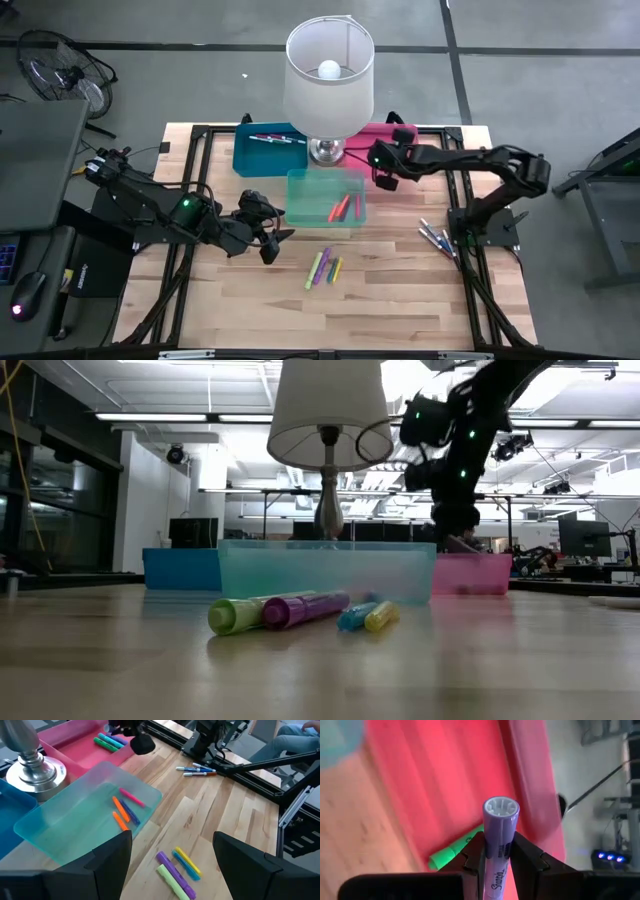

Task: Pick & Place Markers
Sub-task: Put the violet highlighter pen into the red bin

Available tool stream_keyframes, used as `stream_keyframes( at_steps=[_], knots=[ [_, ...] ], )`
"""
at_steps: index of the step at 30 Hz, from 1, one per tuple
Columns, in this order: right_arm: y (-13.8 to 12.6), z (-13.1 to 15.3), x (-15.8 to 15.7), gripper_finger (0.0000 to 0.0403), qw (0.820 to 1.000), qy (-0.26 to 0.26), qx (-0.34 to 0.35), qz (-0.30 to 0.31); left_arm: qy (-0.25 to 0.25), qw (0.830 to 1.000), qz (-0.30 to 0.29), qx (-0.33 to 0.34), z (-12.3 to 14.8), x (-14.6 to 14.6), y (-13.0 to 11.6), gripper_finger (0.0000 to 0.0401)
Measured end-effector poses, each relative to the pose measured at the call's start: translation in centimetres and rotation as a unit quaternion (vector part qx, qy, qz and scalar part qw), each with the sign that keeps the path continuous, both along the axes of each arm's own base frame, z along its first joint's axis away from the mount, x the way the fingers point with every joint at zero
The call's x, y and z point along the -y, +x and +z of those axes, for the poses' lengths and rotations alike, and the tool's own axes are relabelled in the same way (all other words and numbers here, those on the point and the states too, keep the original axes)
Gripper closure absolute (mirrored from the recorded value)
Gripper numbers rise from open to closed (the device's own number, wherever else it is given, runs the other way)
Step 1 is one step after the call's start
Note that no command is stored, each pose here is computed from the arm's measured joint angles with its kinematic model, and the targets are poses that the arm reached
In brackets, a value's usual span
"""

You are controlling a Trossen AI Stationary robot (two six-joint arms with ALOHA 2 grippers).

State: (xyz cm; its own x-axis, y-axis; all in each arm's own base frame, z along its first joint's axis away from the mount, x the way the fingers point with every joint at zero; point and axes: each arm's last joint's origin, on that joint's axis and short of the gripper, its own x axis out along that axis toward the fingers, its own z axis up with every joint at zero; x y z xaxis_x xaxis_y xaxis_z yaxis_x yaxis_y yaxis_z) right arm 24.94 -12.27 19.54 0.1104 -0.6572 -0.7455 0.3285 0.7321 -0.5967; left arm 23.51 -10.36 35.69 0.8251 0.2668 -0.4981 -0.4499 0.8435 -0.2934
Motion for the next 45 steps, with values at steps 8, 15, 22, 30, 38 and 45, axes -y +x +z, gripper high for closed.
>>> stream_keyframes(
  at_steps=[8,15,22,30,38,45],
  knots=[
    [-0.2,-1.1,1.8,0.0346,0.999,0.008,-0.045,0.027,-0.002,1.0,0.001,0.001,0.0,0.0,0.0,0.0126],
    [-0.7,-1.1,2.5,0.0346,0.997,0.015,-0.063,0.031,-0.004,1.0,0.002,0.001,0.0,0.0,0.0,0.0126],
    [-1.1,-1.2,3.1,0.034,0.994,0.032,-0.081,0.07,-0.004,1.0,0.003,-0.016,-0.8,0.4,0.7,0.0126],
    [-0.8,-1.2,2.6,0.0341,0.948,0.015,-0.207,0.243,-0.01,0.999,-0.002,-0.034,-1.7,0.8,1.3,0.0126],
    [-0.7,-1.4,1.9,0.0342,0.818,-0.008,-0.365,0.445,-0.028,0.999,-0.006,-0.038,-1.8,0.9,1.4,0.0126],
    [-0.8,-1.4,1.8,0.0336,0.761,-0.012,-0.411,0.501,-0.029,0.999,-0.005,-0.038,-1.8,0.9,1.4,0.0126]
  ],
)
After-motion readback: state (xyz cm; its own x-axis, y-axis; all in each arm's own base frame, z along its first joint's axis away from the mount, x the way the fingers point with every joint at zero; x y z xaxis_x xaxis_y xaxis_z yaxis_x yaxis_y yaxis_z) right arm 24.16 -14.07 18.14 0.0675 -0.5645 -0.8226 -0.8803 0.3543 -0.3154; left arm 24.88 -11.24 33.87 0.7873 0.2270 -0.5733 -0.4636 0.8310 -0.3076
